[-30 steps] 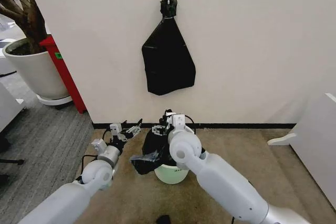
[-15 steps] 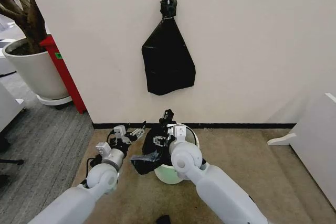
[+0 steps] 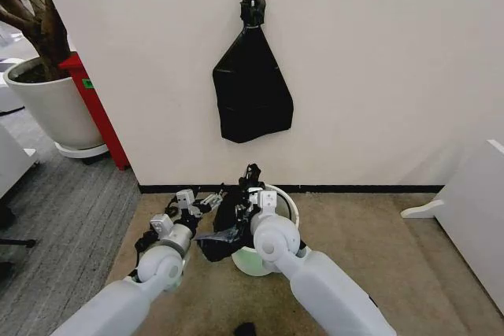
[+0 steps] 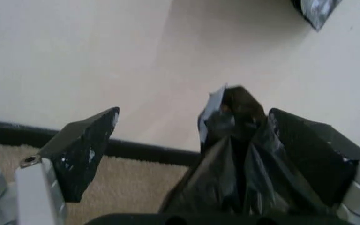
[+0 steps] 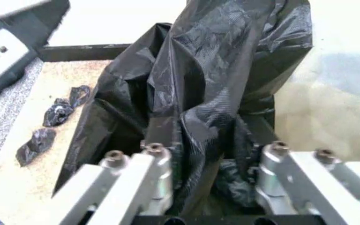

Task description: Place the garbage bag over the trash bin.

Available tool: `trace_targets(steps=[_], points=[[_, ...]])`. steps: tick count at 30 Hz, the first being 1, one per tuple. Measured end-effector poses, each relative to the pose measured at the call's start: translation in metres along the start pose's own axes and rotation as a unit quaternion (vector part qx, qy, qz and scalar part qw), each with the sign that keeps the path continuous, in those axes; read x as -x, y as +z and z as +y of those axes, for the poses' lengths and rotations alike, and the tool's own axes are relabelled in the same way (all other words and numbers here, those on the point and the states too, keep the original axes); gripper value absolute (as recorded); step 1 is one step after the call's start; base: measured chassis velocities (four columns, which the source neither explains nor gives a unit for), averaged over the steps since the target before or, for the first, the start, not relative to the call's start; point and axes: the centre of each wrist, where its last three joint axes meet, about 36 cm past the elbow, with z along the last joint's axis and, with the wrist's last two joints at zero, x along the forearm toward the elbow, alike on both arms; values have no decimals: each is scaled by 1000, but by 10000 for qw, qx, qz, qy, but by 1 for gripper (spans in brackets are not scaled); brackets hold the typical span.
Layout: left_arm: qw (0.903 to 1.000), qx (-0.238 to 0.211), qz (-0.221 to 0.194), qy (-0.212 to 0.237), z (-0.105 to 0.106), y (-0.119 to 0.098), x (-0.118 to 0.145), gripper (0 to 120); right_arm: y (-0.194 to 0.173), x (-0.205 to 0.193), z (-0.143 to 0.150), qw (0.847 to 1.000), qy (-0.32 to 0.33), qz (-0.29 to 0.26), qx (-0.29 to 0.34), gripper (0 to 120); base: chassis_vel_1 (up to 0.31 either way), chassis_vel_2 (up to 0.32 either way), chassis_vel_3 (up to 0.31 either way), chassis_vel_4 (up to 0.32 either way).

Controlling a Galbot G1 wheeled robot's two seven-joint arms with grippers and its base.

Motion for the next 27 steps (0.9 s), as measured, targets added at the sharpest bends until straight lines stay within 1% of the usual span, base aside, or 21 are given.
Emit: trace_targets(steps=[2,3,4,5,6,12,16,20,27], points=[[9997,20,231,-37,-5,1,-2,94,-2,-1,0,10000,19,-46,-19,10,0,0,0,0],[9997,20,231,-37,-5,1,-2,94,-2,-1,0,10000,19,-46,-19,10,0,0,0,0],[9996,35,286,-55,-6,1,-3,94,-3,-2,0,10000,23,-61,-23,7,0,0,0,0],[9993,67,367,-96,-6,0,-4,90,-4,-2,0,10000,32,-85,-29,1,0,0,0,0],[9988,107,448,-152,-7,-1,-6,87,-6,-2,-1,9999,39,-111,-42,0,0,0,0,0],[9964,262,702,-406,-7,-5,-7,79,-8,-5,0,9998,47,-194,-63,0,0,0,0,0],[9945,348,889,-421,-10,-9,-4,65,-7,-10,2,9995,22,-282,-143,0,0,0,0,0],[9942,376,946,-353,-13,-11,-1,62,-10,-11,3,9993,19,-337,-174,0,0,0,0,0],[9942,369,967,-287,-17,-11,0,61,-11,-12,2,9990,35,-382,-230,0,0,0,0,0]])
